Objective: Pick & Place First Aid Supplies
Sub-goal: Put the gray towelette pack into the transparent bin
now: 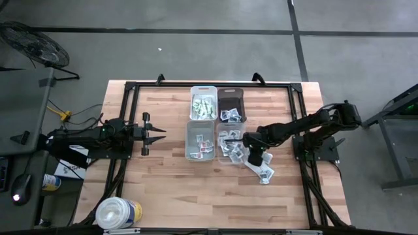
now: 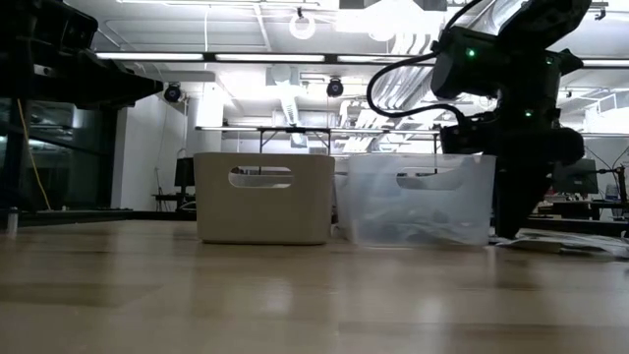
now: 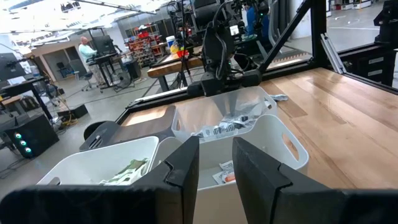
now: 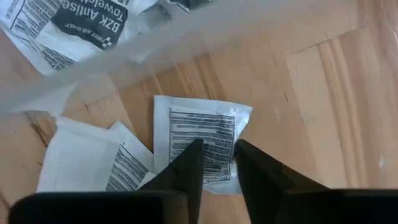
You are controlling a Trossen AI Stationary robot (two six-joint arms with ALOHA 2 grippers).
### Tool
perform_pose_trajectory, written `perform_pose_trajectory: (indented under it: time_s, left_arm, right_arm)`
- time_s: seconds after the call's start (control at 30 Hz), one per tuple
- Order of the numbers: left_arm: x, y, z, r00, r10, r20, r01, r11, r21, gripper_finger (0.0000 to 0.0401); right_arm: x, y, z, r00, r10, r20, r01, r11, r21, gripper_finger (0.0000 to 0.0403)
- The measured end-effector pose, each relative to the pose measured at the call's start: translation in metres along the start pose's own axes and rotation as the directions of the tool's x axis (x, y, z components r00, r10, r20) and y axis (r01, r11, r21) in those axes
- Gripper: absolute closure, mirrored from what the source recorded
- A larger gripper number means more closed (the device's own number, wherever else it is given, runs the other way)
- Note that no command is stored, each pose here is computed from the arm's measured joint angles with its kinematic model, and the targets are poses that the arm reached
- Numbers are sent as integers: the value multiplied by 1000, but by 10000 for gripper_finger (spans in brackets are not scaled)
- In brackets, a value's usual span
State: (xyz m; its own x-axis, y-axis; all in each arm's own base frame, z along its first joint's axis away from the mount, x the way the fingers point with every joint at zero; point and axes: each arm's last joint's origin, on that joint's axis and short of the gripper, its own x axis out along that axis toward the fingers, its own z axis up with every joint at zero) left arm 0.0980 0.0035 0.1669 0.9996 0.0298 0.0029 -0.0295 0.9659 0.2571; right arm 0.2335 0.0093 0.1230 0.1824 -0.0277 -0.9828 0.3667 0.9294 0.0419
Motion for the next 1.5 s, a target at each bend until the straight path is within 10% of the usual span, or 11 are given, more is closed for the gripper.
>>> perform_pose_trajectory:
  time_s: [0.27,1.07,1.5]
  left_arm:
    - [0,0,0,1000,0,0,0,1000,0,305]
    - [0,0,0,1000,0,-1,0,1000,0,305]
    - [0,0,0,1000,0,0,0,1000,0,305]
  right_arm:
    - [0,0,-1,1000,5,-12,-4,994,106,395]
    - [-86,-9,-26,959,73,272,-184,895,406,402]
    - [-144,11,-30,677,303,670,-353,933,-65,403]
